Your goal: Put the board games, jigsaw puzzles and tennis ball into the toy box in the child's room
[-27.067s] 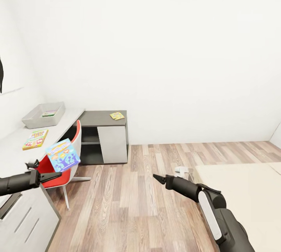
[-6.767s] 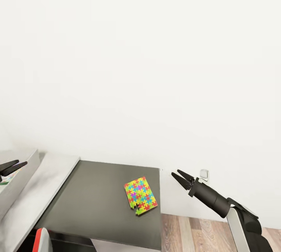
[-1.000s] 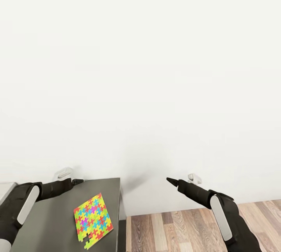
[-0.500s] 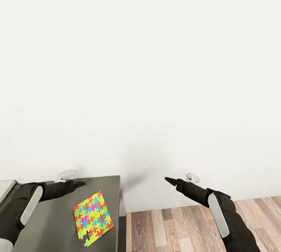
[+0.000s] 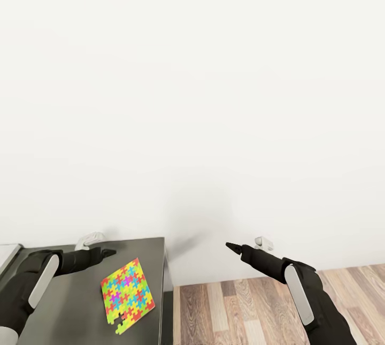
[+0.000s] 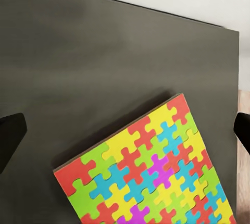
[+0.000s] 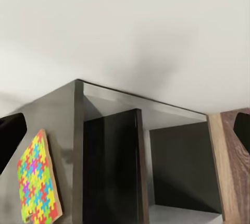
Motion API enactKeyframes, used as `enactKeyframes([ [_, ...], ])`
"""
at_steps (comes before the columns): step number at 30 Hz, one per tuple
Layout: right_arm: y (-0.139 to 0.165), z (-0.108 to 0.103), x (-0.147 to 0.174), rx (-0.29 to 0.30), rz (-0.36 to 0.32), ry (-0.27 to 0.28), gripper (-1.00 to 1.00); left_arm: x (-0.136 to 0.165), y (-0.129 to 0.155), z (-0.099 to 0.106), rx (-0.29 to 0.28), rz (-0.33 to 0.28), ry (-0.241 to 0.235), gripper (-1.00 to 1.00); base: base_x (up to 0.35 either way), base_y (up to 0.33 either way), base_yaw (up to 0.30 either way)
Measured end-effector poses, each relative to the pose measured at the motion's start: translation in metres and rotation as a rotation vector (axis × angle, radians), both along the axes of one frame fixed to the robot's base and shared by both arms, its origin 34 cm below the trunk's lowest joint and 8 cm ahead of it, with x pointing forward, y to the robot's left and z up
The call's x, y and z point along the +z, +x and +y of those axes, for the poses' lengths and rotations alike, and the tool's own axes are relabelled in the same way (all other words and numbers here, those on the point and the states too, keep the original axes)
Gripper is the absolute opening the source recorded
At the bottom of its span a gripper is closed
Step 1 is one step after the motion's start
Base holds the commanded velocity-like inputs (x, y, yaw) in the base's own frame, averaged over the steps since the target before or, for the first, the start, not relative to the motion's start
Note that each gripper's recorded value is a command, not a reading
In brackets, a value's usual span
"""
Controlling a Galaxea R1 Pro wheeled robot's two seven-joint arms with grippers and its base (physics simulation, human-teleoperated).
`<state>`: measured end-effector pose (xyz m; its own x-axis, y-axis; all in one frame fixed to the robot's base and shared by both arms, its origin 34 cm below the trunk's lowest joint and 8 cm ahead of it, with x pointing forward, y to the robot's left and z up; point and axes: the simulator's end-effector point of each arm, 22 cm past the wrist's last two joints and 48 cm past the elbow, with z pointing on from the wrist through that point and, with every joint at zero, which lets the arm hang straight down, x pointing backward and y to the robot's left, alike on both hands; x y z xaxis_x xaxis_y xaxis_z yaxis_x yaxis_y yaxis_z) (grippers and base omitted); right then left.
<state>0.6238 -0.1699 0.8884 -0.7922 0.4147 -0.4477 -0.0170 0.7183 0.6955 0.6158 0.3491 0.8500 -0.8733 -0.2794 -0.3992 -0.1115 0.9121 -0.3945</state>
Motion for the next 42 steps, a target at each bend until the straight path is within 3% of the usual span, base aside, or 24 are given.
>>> enactKeyframes([
  [42, -0.009, 0.0, -0.035, 0.0, 0.068, 0.0, 1.0, -0.034, -0.012, 0.0, 0.0, 0.07, -0.003, 1.0, 0.0, 0.0, 0.0],
])
